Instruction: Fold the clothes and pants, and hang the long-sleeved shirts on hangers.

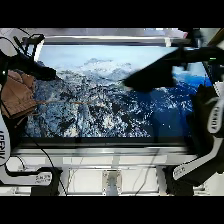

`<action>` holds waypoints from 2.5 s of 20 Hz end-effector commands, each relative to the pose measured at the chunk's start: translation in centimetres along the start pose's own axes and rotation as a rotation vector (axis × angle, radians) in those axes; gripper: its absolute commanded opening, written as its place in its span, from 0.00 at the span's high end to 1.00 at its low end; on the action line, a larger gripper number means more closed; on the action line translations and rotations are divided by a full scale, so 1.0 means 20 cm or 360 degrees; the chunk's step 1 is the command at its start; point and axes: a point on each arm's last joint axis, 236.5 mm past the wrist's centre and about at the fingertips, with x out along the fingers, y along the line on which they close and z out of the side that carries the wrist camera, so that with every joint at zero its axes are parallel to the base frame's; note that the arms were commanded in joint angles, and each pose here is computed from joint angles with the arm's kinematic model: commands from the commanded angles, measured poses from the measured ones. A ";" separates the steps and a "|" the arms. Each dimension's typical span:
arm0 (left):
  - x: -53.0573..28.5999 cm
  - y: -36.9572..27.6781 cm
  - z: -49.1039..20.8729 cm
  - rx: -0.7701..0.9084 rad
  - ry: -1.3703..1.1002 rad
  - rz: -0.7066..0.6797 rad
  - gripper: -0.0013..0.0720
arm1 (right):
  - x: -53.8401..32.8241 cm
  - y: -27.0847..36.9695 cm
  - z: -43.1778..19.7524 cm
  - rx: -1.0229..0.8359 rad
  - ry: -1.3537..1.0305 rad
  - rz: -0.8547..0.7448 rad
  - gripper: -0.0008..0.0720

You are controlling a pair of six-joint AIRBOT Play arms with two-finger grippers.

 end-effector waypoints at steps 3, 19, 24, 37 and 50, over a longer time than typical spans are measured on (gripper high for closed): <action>0.00 0.00 0.01 -0.0005 -0.0020 0.0006 0.95 | -0.86 -0.56 -0.05 0.0350 -0.0248 -0.0307 0.98; 0.00 -0.02 0.02 -0.0057 -0.0025 -0.0016 0.95 | -1.80 -1.27 -1.14 0.1142 -0.0334 -0.1385 0.57; 0.00 -0.07 0.04 -0.0067 -0.0049 -0.0093 0.95 | -2.04 -0.83 -0.67 0.0675 -0.0944 -0.1274 0.12; -0.06 -0.56 0.25 -0.0115 -0.0270 -0.0569 0.95 | -0.50 0.51 -0.75 -0.1077 0.0206 -0.0460 0.98; -0.06 -0.62 0.24 -0.0085 -0.0252 -0.0593 0.95 | -0.40 0.57 -0.85 -0.1206 0.0298 -0.0506 0.97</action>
